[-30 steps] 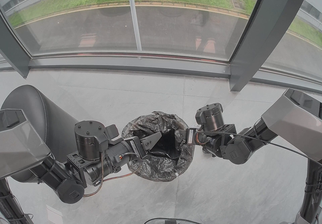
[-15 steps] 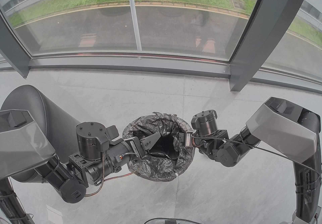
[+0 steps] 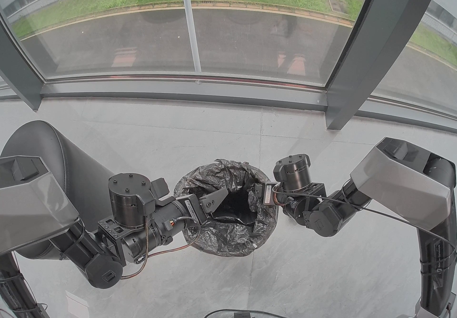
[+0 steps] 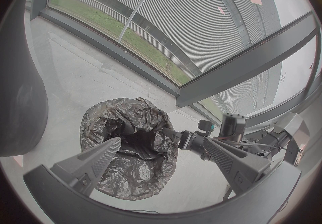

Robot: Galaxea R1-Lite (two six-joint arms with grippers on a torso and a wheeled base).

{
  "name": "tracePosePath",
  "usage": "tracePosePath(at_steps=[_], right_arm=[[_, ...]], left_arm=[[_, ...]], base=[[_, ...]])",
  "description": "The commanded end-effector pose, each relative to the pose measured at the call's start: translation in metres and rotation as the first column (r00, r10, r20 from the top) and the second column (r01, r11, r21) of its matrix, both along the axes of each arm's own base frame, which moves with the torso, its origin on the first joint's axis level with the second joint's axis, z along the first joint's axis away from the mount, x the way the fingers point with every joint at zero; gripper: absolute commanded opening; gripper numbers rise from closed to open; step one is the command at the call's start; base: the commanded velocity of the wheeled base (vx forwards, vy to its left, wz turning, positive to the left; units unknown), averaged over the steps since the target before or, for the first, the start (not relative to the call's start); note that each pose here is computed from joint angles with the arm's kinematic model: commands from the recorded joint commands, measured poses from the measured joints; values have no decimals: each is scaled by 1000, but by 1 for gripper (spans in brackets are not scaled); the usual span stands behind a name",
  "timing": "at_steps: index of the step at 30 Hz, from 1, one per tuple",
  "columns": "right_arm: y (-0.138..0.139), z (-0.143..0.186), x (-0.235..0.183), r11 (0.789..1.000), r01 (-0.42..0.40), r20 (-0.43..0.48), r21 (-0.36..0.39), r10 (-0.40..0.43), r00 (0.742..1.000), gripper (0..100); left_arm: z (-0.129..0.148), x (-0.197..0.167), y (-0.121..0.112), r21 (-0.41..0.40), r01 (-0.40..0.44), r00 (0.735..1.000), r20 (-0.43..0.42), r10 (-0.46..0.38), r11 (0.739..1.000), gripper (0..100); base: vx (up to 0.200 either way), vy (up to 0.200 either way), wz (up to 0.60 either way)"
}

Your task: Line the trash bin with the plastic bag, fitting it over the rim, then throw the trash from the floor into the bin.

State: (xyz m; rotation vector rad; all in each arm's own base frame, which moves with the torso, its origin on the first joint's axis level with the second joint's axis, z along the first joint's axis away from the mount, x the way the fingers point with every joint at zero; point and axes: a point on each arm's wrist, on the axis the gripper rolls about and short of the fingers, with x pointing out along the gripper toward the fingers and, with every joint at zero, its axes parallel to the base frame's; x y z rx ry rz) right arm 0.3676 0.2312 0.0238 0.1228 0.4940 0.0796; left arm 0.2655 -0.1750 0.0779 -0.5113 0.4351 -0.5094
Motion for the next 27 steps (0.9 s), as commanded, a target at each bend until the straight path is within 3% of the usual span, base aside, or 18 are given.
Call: tracePosePath(at_steps=[1,8,14,20,22,27], right_arm=[[-4,34,-11,999,-9,63,45,6,998,100],[-8,67,-33,994,-33,96,100,23,995,100],[-10,64,-38,992,-23,77,126,13,997,100],[-13,67,-40,984,-15,102,177,-3,995,100],[-15,66,-41,981,-25,121,190,2,993,100],[-17,71,-41,975,-61,142,215,31,989,100]], left_arm=[[3,0,-2,-17,3,1000,2,-3,1000,100],[4,5,-8,-88,49,998,-27,-52,995,100],[3,16,-13,-147,66,996,-57,-75,987,100],[-25,40,-29,-95,68,996,-55,-74,993,100],[-42,52,-33,-30,68,997,-32,-69,997,100],[-50,73,-36,1,19,1000,10,-19,1000,100]], base=[[0,0,0],[0,0,0],[0,0,0],[0,0,0],[0,0,0],[0,0,0]])
